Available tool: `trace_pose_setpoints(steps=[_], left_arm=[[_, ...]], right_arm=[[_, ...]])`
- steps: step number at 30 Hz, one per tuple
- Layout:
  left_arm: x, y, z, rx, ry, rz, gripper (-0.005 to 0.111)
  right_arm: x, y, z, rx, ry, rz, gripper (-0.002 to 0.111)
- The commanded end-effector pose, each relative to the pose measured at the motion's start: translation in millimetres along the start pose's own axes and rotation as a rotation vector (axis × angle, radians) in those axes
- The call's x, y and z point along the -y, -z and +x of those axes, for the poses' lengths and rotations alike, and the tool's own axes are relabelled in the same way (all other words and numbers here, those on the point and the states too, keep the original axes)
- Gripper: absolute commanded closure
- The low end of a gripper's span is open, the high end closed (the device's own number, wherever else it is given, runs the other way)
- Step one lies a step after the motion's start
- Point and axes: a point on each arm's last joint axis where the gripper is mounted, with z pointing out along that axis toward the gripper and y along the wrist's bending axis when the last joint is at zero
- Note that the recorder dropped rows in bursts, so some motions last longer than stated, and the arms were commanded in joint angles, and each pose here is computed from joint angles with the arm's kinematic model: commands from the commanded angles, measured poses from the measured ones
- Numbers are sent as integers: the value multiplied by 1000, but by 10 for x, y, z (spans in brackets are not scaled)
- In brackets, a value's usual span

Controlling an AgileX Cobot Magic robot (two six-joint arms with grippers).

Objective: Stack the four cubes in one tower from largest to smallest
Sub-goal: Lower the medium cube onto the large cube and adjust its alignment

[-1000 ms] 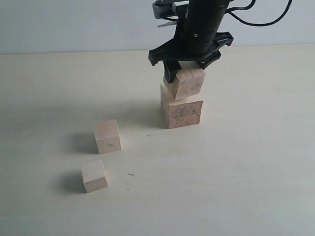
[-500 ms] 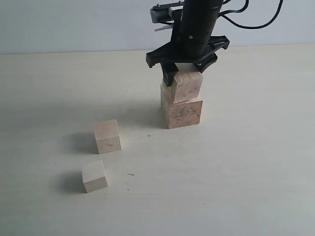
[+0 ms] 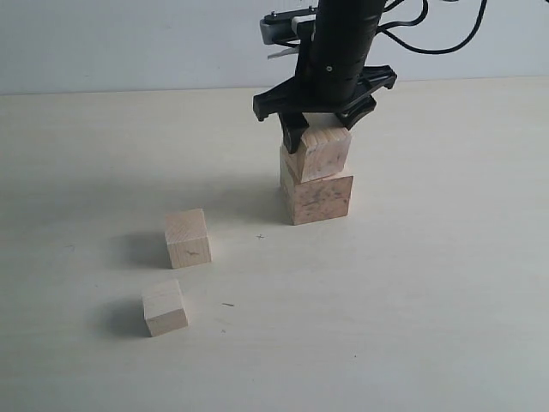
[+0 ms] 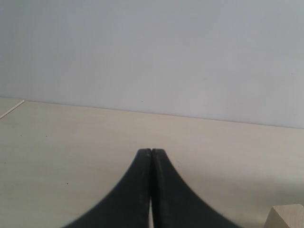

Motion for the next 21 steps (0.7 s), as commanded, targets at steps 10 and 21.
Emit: trace_pose_setpoints(steps=[10, 21], left_arm=[[4, 3, 8, 3, 2, 8, 107], [4, 3, 8, 3, 4, 8, 107]], right_arm=[[45, 34, -29, 23, -16, 17, 108], [44, -75, -22, -9, -18, 18, 108]])
